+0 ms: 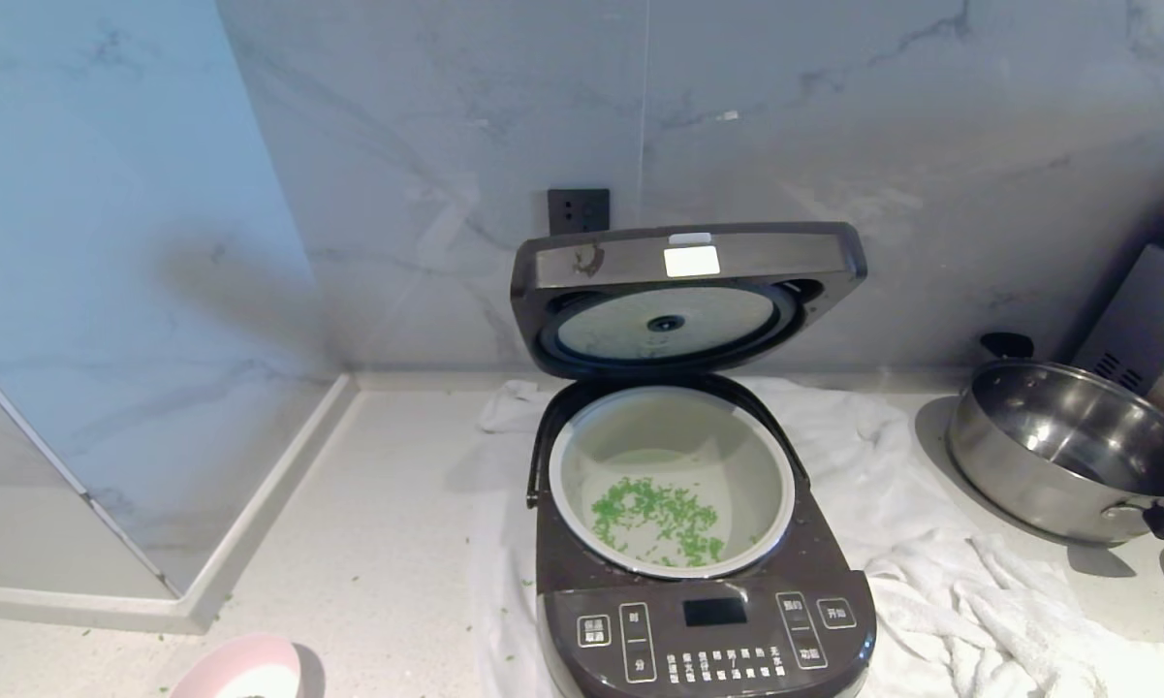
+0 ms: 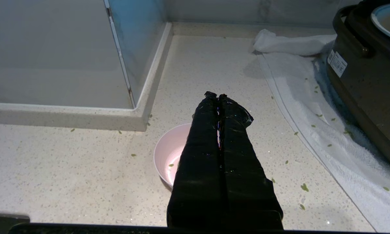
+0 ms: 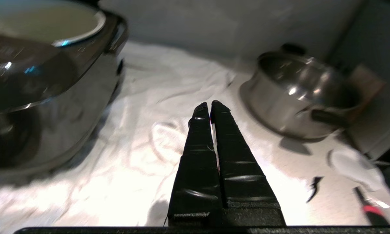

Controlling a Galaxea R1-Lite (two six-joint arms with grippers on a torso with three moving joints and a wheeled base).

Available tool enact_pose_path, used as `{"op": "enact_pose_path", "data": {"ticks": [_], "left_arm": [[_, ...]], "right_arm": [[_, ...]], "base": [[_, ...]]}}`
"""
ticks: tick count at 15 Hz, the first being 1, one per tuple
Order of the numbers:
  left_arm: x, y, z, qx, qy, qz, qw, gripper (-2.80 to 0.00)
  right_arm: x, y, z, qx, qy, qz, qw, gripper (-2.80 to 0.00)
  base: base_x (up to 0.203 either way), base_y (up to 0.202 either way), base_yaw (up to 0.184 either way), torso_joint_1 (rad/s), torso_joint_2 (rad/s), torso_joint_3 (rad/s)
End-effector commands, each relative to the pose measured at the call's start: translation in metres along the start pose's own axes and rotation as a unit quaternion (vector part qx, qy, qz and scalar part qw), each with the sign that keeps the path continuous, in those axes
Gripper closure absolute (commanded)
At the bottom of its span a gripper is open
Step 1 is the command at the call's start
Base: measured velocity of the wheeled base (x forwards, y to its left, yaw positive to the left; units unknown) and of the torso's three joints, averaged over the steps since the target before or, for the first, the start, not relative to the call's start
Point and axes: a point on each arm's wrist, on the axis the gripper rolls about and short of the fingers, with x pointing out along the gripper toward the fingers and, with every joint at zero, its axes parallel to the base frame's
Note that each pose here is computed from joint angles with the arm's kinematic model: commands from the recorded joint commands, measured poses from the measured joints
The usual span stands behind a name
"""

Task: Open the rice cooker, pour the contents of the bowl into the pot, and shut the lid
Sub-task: Turn on the tap

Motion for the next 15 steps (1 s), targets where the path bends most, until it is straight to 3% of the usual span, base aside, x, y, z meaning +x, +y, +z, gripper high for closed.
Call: {"op": "enact_pose_path", "data": {"ticks": [1,3,15], "left_arm": [[0.0,0.0,0.0,0.0,0.0,0.0,1.0,0.0],[0.0001,0.0,0.0,0.0,0.0,0.0,1.0,0.0],[0.0,0.0,0.0,0.001,0.0,0.001,1.0,0.0]], "right_arm": [[-0.0007,0.0025,-0.0085,0.015,0.043,0.024,0.999,0.0],[-0.0001,0.0018,-0.0054,0.041,0.025,0.02,0.999,0.0],[-0.0001,0.0015,-0.0052,0.061,0.025,0.014,0.998,0.0]], "base": [[0.0,0.0,0.0,0.0,0.0,0.0],[0.0,0.0,0.0,0.0,0.0,0.0],[0.0,0.0,0.0,0.0,0.0,0.0]]}}
